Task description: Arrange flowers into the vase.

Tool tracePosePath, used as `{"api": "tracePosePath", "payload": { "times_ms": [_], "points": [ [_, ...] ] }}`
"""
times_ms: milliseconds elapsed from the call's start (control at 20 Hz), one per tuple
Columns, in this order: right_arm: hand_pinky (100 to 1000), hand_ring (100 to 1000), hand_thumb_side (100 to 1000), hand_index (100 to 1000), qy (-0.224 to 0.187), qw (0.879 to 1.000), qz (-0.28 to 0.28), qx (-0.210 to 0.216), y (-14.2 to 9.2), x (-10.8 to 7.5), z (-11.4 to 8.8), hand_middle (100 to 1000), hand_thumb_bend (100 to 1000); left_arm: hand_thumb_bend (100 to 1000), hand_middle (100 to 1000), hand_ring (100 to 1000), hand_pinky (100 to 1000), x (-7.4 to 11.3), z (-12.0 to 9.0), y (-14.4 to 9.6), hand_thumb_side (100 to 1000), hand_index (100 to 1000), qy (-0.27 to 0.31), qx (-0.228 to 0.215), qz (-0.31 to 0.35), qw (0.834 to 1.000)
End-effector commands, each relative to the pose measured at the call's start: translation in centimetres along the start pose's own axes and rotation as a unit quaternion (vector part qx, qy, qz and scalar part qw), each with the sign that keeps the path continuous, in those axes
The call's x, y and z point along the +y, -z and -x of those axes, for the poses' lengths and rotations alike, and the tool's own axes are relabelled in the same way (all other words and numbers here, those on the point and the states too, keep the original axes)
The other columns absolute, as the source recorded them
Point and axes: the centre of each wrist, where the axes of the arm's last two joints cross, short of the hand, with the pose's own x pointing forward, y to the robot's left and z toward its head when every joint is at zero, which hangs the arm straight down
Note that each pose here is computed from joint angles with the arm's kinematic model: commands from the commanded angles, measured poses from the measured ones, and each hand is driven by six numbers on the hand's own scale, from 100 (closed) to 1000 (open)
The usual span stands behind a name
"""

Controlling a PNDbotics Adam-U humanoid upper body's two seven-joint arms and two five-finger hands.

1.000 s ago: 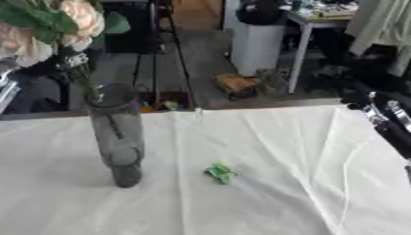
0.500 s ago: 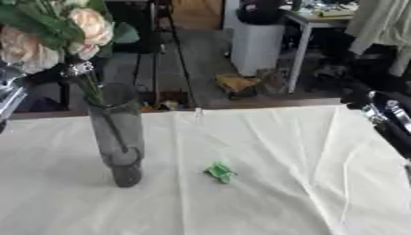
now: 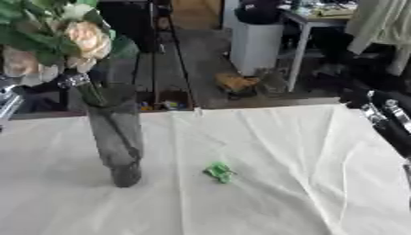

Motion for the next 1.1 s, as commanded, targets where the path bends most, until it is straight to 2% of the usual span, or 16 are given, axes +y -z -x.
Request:
{"api": "tracePosePath", "payload": {
  "times_ms": [50,300,600,800,1100],
  "points": [
    [800,802,862,756,-0.019,1.0,0.005,-0.011,0.4,-1.4,-0.7,662,100,537,549,657,694,0.4,0.3,-0.4,943,675,0.024,0.0,0.0,1.0],
    [800,801,863,756,-0.019,1.0,0.005,-0.011,0.4,-1.4,-0.7,661,100,597,627,747,746,-0.2,1.0,-0.4,967,710,0.028,0.001,0.0,1.0],
    [800,801,863,756,-0.019,1.0,0.006,-0.011,0.4,-1.3,-0.6,662,100,605,567,711,724,0.1,0.5,-0.3,931,681,0.023,-0.013,-0.035,0.999],
    [800,801,864,756,-0.019,1.0,0.005,-0.011,0.4,-1.4,-0.6,662,100,613,538,690,711,0.9,-0.4,-0.2,898,659,0.016,-0.028,-0.07,0.997],
    [799,800,864,756,-0.018,1.0,0.005,-0.012,0.4,-1.3,-0.7,661,100,657,563,710,721,1.9,-1.7,0.0,870,662,0.017,-0.043,-0.106,0.993]
  ]
}}
